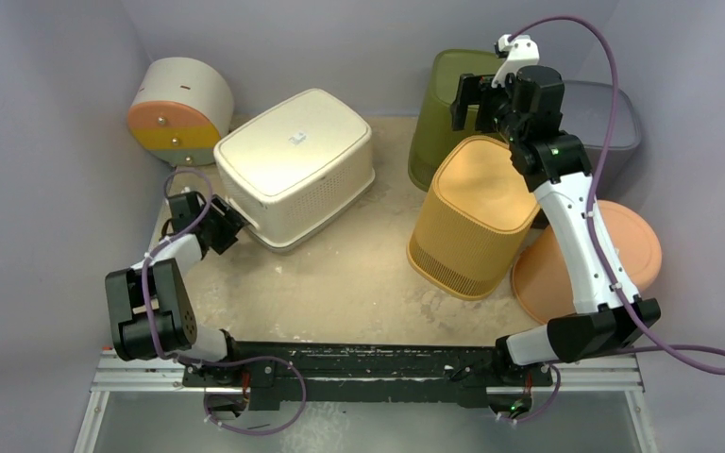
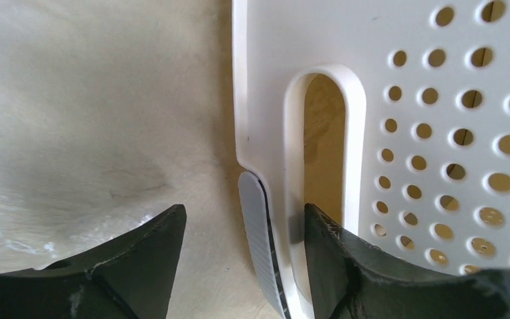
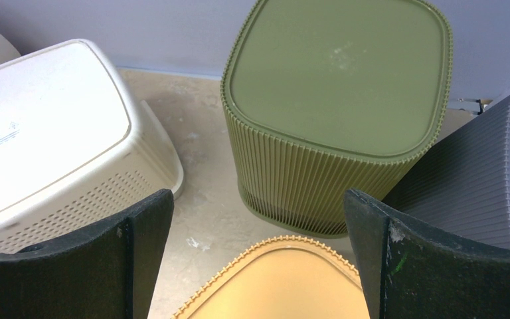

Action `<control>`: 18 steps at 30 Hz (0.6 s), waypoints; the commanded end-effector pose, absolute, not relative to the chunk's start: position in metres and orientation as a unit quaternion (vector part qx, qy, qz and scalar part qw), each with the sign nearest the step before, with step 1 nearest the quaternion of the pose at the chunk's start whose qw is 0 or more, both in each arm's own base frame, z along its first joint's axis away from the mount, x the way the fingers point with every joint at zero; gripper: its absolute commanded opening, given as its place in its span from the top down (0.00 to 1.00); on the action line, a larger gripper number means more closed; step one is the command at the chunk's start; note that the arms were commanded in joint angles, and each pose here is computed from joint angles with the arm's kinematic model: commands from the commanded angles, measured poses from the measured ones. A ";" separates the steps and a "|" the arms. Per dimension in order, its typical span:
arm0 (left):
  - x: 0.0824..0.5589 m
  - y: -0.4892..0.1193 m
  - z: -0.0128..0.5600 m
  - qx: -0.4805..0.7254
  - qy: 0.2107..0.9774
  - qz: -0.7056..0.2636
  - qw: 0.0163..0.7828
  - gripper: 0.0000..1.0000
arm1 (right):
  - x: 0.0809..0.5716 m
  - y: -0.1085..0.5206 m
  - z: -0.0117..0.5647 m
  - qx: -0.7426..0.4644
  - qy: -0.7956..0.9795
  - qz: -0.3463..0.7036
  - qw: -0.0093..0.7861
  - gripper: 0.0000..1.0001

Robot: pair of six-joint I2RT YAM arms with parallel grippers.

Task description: Turn the large container upside down

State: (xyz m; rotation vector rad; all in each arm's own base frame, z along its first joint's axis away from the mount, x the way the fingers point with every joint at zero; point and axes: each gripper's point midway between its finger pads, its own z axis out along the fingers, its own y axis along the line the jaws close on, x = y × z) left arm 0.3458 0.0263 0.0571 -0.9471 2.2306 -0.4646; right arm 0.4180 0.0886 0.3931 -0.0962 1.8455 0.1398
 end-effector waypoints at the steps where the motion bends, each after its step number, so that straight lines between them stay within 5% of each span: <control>1: 0.353 0.019 0.049 -0.398 0.809 -0.231 0.365 0.38 | 0.413 0.090 0.417 -0.046 0.779 0.072 0.621 0.00; 10: 0.391 0.000 0.133 -0.394 0.638 -0.437 0.496 0.37 | 0.412 0.086 0.420 -0.039 0.778 0.063 0.624 0.00; 18: 0.384 0.005 0.154 -0.399 0.609 -0.469 0.500 0.36 | 0.404 0.085 0.420 -0.040 0.779 0.066 0.622 0.00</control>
